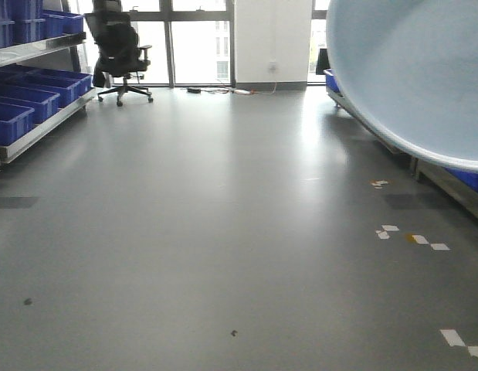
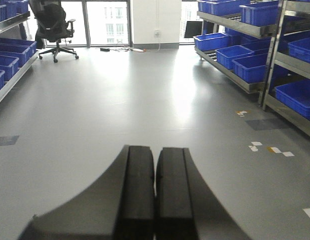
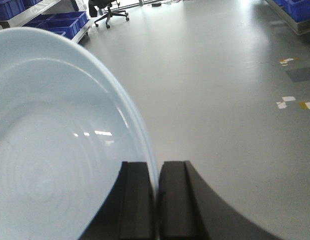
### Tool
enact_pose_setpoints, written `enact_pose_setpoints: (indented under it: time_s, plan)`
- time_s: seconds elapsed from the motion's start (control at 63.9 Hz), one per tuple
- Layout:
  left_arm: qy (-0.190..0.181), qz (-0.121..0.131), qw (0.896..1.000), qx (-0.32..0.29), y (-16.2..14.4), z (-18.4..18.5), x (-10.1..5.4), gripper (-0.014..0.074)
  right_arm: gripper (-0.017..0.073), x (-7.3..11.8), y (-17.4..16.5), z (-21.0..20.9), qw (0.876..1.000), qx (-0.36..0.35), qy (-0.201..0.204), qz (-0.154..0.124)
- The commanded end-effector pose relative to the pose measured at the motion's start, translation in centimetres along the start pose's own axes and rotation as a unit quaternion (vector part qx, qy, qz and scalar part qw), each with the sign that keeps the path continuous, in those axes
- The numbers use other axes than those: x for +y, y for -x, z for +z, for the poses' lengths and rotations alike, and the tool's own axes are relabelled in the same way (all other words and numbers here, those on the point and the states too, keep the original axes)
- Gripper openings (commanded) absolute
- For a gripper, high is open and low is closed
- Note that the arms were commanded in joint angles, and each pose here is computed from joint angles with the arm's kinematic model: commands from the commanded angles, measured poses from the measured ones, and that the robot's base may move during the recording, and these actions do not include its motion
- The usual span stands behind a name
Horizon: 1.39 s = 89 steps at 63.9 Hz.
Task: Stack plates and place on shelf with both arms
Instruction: 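Drive the base toward the rack of blue bins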
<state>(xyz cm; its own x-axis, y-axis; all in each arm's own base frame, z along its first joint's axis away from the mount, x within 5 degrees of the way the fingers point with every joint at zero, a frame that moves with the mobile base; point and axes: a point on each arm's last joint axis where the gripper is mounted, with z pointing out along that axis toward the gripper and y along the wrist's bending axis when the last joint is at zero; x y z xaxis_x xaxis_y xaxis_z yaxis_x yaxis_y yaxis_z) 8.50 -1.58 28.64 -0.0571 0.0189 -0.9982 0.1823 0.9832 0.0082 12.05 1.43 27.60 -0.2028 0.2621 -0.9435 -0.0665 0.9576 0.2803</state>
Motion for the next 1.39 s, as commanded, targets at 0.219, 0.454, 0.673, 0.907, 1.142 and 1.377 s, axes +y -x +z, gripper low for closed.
enact_pose_setpoints:
  time_s: [0.219, 0.454, 0.673, 0.907, 1.142, 1.377]
  plan:
    - [0.006, -0.006, 0.998, -0.058, 1.77, -0.15, 0.12, 0.0083, 0.005, 0.2, 1.85, -0.19, 0.998, -0.062, 0.0, 0.003]
    - [0.006, -0.006, 0.998, -0.058, 1.77, -0.15, 0.12, 0.0083, 0.005, 0.2, 1.85, -0.19, 0.998, -0.062, 0.0, 0.003]
    - [0.006, -0.006, 0.998, -0.058, 1.77, -0.15, 0.12, 0.0083, 0.005, 0.2, 1.85, -0.19, 0.998, -0.062, 0.0, 0.003]
    - [0.006, -0.006, 0.998, -0.058, 1.77, -0.15, 0.12, 0.0083, 0.005, 0.2, 1.85, -0.19, 0.998, -0.062, 0.0, 0.003]
    - [0.006, -0.006, 0.998, -0.058, 1.77, -0.15, 0.12, 0.0083, 0.005, 0.2, 1.85, -0.19, 0.998, -0.062, 0.0, 0.003]
    - [0.006, -0.006, 0.998, -0.058, 1.77, -0.15, 0.12, 0.0083, 0.005, 0.2, 1.85, -0.19, 0.998, -0.062, 0.0, 0.003]
